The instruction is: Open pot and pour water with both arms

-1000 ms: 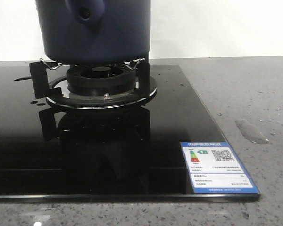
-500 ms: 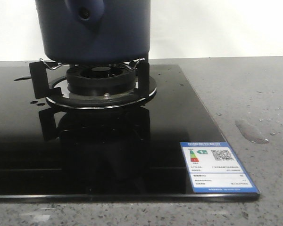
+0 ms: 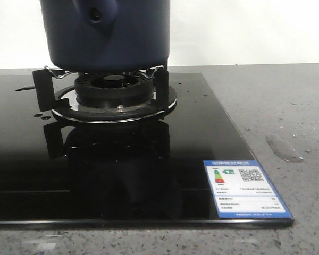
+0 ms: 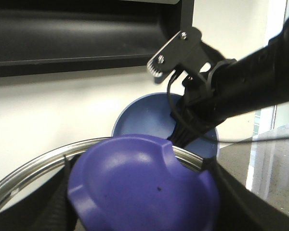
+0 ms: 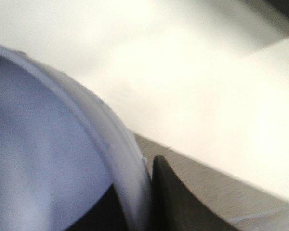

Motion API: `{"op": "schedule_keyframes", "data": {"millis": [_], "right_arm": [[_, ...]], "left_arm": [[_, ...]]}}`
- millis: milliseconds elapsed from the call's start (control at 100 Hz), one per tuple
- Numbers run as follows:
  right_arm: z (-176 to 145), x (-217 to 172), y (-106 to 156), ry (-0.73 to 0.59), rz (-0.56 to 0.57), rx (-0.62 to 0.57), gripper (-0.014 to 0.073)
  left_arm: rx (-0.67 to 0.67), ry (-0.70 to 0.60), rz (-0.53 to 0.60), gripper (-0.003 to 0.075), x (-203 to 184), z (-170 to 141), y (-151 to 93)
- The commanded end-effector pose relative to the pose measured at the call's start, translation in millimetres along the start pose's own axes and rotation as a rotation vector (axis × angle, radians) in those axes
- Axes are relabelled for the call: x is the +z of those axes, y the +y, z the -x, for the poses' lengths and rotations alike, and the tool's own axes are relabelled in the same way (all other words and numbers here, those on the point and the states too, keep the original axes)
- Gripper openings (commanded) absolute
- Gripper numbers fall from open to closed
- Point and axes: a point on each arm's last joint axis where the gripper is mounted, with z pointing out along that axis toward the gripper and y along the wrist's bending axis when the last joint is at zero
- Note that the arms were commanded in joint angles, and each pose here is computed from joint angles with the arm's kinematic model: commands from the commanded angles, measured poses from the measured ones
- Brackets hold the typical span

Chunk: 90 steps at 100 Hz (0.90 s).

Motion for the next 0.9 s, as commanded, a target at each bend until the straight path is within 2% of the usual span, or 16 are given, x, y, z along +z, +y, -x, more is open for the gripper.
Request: {"op": "schedule_keyframes", "data": {"millis": [0, 200, 300, 420, 540, 730, 890], "right_arm": [[15.7, -40.8, -59.2, -0.103, 0.071, 0.201, -0.0043], [5.9, -45.6, -115.4, -0.02, 0.382, 0.443, -0.0043], [-1.3, -39.7, -137.4, 0.0, 0.479, 0.529, -0.0043], [-17.0, -34.0, -158.6, 0.046, 0.453, 0.552, -0.0043], [-44.3, -30.8, -164.7, 0.148, 0.424, 0.521, -0.0043], [-113.1, -26.7, -168.6, 0.366, 0.382, 0.495, -0.0043], [-167.6, -31.4, -175.7, 0.432, 0.323, 0.545, -0.0043]], "left_arm": [[-0.026, -0.05, 0.001, 0.0262, -2.6, 14.0, -1.2], [-0.031, -0.044, -0.017, 0.0262, -0.4, 12.7, -3.2], [-0.028, -0.023, -0.033, 0.0262, 6.6, 8.7, -4.1], [-0.021, -0.02, -0.044, 0.0262, 12.3, 10.6, -4.0], [-0.018, -0.026, -0.063, 0.0262, 20.3, 16.9, -4.1], [0.032, -0.006, -0.159, 0.0262, 43.5, 17.3, -10.0], [0.028, 0.006, -0.217, 0.0262, 68.5, 9.0, -13.1]]}}
